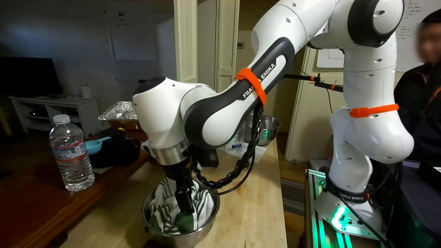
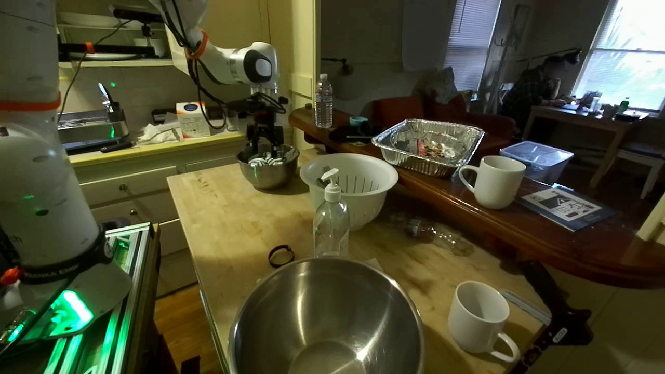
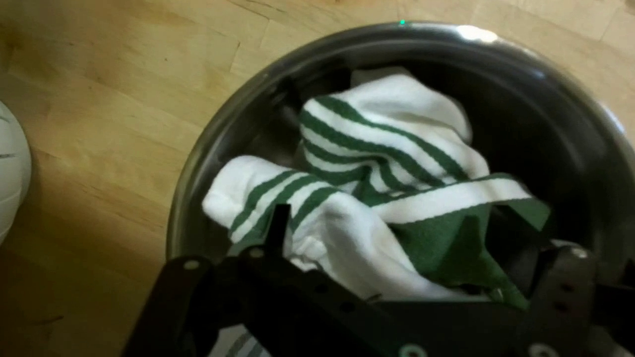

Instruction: Put the towel in the silver bowl

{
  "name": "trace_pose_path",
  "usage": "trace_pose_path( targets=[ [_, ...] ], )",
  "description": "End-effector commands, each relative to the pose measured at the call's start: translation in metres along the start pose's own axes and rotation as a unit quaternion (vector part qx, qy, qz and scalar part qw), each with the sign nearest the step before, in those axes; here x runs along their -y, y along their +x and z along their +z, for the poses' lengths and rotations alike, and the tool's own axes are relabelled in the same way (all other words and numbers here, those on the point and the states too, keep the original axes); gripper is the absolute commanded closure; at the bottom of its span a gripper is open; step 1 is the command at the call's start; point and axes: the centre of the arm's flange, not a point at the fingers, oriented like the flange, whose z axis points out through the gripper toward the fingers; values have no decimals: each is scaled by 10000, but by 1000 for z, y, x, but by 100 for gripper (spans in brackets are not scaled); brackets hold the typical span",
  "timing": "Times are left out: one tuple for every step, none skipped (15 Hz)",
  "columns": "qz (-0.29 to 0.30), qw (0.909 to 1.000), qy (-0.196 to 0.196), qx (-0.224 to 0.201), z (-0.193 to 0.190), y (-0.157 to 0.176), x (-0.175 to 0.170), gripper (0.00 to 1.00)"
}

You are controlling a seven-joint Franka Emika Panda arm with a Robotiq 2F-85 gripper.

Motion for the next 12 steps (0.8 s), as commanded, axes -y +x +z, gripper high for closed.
trace_pose_path(
  targets=[
    [73, 9993, 91, -347, -1, -7, -8, 0],
    [72, 9993, 153, -330, 1, -7, -10, 0],
    [71, 9993, 197, -297, 6, -4, -11, 0],
    [8, 9994, 253, -215, 12, 1, -10, 0],
    [-38, 9995, 286, -130, 18, 5, -8, 0],
    [-91, 9993, 342, -69, 24, 8, -7, 0],
    [-143, 9992, 383, -13, 29, 10, -4, 0],
    [-171, 9989, 420, 84, 35, 10, -2, 0],
    [-193, 9986, 450, 179, 41, 12, -1, 0],
    [-208, 9984, 467, 257, 48, 13, 1, 0],
    [-214, 9981, 467, 339, 56, 16, 1, 0],
    [-237, 9980, 444, 383, 62, 19, 1, 0]
  ],
)
